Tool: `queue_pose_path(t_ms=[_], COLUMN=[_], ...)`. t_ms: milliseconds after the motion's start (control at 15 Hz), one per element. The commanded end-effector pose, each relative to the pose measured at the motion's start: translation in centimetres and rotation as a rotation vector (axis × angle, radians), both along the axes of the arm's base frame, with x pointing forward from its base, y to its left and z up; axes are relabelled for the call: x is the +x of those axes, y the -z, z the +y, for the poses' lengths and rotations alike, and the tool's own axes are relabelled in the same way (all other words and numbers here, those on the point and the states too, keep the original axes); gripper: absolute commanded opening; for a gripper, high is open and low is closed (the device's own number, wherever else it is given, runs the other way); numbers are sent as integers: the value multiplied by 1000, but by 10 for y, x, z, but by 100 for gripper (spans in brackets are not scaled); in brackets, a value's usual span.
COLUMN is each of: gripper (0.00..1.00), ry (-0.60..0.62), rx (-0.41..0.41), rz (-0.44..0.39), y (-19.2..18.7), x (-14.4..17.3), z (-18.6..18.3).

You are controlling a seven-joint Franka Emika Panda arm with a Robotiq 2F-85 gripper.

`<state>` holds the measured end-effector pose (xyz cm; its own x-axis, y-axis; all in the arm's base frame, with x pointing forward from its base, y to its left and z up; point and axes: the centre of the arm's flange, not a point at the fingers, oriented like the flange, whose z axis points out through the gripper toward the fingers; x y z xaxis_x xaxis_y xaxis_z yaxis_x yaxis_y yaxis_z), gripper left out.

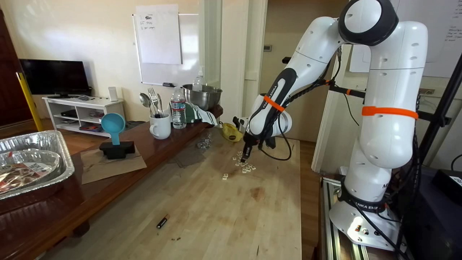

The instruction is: Use the tile letters to spell the word tale

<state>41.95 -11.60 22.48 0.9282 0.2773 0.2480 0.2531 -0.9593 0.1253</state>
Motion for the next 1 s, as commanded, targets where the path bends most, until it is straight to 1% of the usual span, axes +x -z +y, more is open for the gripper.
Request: queue_pose_path(t_ms=[0, 333, 733, 933], gripper=[0, 0, 0, 0], ry=[17, 51, 57, 64], rx=[17, 46, 35, 39], rz=[-1, -5, 19, 14], y=[11, 15, 23, 24], x=[5, 13, 11, 11], z=[-7, -3, -8, -9])
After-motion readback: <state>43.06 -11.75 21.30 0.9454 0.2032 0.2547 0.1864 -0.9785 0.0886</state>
